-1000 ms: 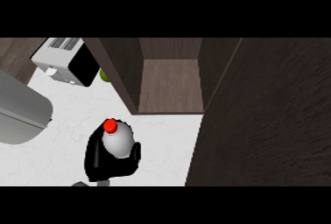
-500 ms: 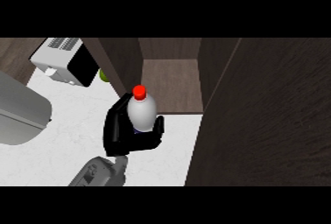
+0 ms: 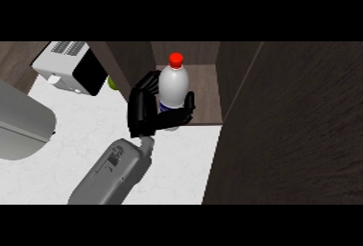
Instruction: Pick up the bottled water, place it into the cabinet and close the cabinet
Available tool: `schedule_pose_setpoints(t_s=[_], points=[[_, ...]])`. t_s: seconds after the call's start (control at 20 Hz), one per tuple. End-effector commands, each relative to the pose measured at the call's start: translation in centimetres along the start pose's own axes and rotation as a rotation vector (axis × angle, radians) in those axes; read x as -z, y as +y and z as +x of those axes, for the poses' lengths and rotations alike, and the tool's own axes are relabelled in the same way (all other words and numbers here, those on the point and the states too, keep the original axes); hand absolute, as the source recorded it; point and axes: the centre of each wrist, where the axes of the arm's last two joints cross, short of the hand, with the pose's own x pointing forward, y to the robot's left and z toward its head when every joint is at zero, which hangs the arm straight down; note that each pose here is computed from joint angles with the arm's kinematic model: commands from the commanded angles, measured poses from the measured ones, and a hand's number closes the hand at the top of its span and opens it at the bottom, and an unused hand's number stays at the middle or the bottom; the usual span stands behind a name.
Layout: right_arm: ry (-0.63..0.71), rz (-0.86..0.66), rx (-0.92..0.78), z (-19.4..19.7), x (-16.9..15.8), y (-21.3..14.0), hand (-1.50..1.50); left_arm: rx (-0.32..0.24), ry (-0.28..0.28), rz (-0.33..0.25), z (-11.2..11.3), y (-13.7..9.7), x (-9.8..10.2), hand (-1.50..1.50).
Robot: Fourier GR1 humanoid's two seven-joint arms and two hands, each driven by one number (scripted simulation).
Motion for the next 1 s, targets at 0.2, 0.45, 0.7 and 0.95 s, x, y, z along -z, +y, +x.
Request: schedule_pose_setpoints(t_s=[0.2, 0.45, 0.7, 0.95], points=[[-0.055, -0.010, -0.020, 3.4, -1.4, -0.9, -1.50, 0.110, 0.021, 0.036, -0.3, -0.7, 4.4, 1.50], [-0.048, -0.015, 0.013, 3.2, -1.6, -0.7, -1.50, 0.203, 0.043, 0.050, -0.8, -1.1, 6.4, 1.50], [-0.056, -0.002, -0.009, 1.9, -0.5, -1.5, -1.50, 0.257, 0.040, 0.084, -2.7, -0.6, 7.2, 1.50], [-0.065, 0.008, -0.007, 2.1, -1.5, -1.4, -1.50, 0.339, 0.059, 0.100, -3.2, 0.5, 9.0, 1.50]])
